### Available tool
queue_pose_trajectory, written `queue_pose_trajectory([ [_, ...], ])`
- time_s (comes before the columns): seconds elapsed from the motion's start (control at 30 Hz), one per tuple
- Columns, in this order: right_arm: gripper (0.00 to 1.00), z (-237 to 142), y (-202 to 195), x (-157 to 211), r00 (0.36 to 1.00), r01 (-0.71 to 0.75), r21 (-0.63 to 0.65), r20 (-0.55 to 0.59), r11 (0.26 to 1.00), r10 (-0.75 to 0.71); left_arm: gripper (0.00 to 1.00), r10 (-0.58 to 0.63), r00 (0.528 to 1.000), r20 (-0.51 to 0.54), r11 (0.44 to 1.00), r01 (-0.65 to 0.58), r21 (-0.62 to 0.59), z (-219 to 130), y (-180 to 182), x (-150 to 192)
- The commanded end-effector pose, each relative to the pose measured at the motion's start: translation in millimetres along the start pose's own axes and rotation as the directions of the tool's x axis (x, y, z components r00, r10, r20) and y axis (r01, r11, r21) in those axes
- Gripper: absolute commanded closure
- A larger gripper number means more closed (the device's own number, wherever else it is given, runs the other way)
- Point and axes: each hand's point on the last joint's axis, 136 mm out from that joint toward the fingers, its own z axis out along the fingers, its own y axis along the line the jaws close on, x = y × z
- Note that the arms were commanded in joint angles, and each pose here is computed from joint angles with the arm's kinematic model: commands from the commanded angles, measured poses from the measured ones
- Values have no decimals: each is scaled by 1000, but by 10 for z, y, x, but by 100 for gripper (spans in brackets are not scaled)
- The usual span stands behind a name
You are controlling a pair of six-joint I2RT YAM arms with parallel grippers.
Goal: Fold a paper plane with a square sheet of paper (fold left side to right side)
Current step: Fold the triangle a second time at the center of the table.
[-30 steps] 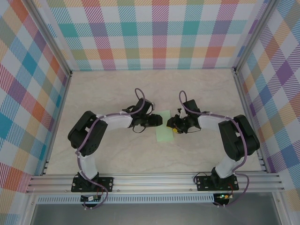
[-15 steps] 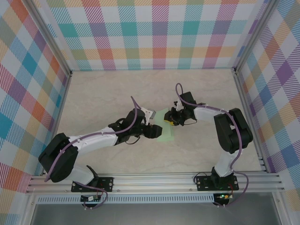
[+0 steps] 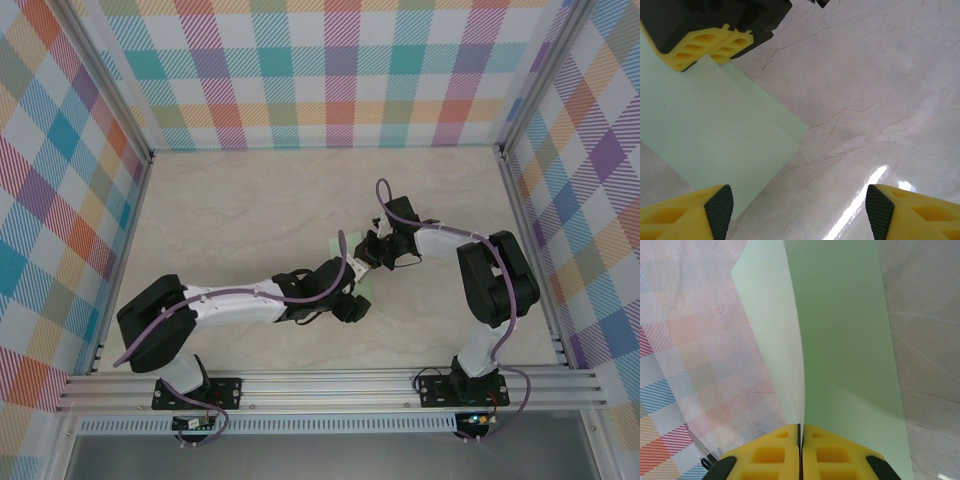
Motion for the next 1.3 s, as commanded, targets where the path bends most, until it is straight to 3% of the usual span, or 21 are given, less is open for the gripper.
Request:
queue_pose_trajectory([
  [0.0, 93, -75, 58, 20, 1000, 19, -10, -2, 1000, -19, 26, 68, 997, -22, 990, -71, -123, 99, 77, -24],
  [0.3, 92, -81, 69, 26, 1000, 25, -12, -5, 1000, -25, 26, 107, 993, -56, 937, -119, -329, 264, 248, -109],
  [0.43, 91, -78, 67, 22, 1000, 27, -10, -3, 1000, -27, 30, 119, 991, -57, 926, -131, -355, 296, 240, -122],
  [0.53, 89, -89, 66, 13, 1000, 30, -6, 1, 1000, -30, 38, 127, 990, -58, 926, -139, -352, 299, 211, -127],
  [0.7, 85, -119, 61, -8, 999, 46, 16, 13, 999, -47, 69, 111, 993, -33, 938, -115, -326, 294, 150, -144],
  [0.87, 76, -179, 80, -42, 997, 67, 39, 28, 997, -68, 89, 93, 995, -29, 952, -98, -289, 306, 92, -121],
  [0.97, 71, -236, 124, -71, 995, 86, 52, 38, 995, -88, 95, 79, 996, -29, 962, -83, -261, 313, 44, -112],
  [1.27, 54, -738, 390, -323, 974, 150, 34, 167, 988, -153, 100, 3, 1000, -27, 980, -9, -197, 273, 72, -83],
])
